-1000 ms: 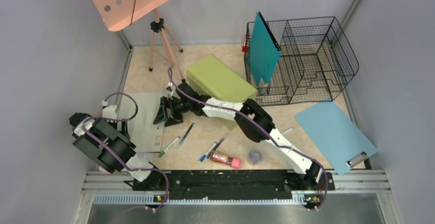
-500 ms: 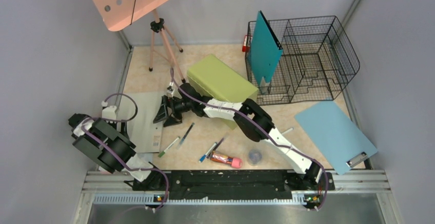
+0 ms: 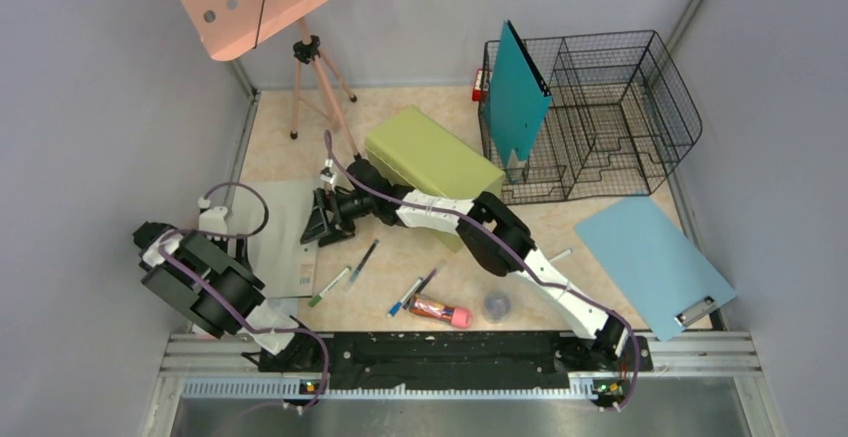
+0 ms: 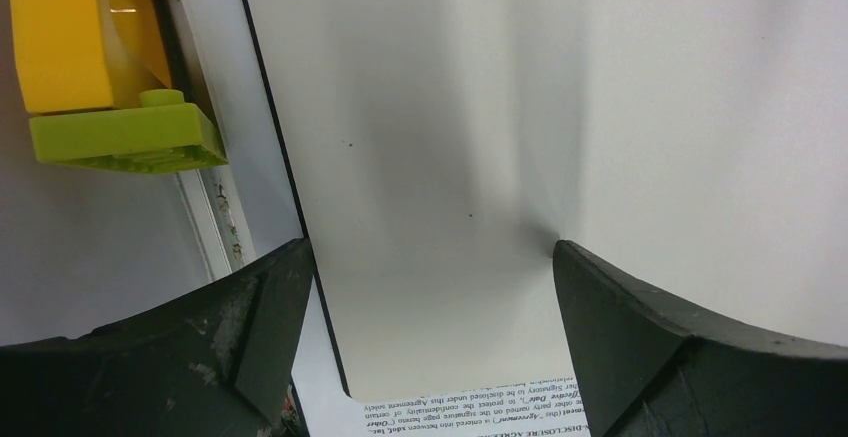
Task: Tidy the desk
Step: Pick up the folder from the corner of the board.
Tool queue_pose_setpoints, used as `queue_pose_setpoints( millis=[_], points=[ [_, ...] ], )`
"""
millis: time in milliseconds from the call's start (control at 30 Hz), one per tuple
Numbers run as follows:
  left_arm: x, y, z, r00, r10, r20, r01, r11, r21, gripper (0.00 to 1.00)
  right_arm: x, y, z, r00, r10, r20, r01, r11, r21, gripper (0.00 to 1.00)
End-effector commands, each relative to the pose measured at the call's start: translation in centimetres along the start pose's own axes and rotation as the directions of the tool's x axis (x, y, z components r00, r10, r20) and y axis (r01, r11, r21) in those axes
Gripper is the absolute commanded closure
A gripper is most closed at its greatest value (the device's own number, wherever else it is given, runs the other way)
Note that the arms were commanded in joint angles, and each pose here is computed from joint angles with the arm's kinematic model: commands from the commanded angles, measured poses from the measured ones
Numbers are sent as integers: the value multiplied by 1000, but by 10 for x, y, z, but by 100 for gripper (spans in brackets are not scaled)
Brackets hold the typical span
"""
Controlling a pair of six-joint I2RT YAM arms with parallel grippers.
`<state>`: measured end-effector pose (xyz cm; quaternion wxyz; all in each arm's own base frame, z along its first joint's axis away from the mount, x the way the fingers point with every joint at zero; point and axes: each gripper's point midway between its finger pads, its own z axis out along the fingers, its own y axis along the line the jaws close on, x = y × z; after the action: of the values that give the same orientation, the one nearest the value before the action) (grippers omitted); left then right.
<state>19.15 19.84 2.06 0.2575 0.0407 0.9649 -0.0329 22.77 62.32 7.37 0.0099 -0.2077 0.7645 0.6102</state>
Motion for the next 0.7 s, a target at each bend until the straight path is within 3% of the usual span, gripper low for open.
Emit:
queue_pose_setpoints(
  millis=[0,333,667],
  points=[
    [40,-92,4,979,-139,-151,180,934,308,8,-15,42,6,968,-247,45,248,969,-15,16],
    [40,-89,4,980,-133,-145,170,942,289,8,-25,-6,-2,984,-155,90,125,953,277,16],
    [40,-86,-2,992,-49,-115,78,963,259,8,-32,-26,-16,987,-42,155,-23,919,393,16]
  ],
)
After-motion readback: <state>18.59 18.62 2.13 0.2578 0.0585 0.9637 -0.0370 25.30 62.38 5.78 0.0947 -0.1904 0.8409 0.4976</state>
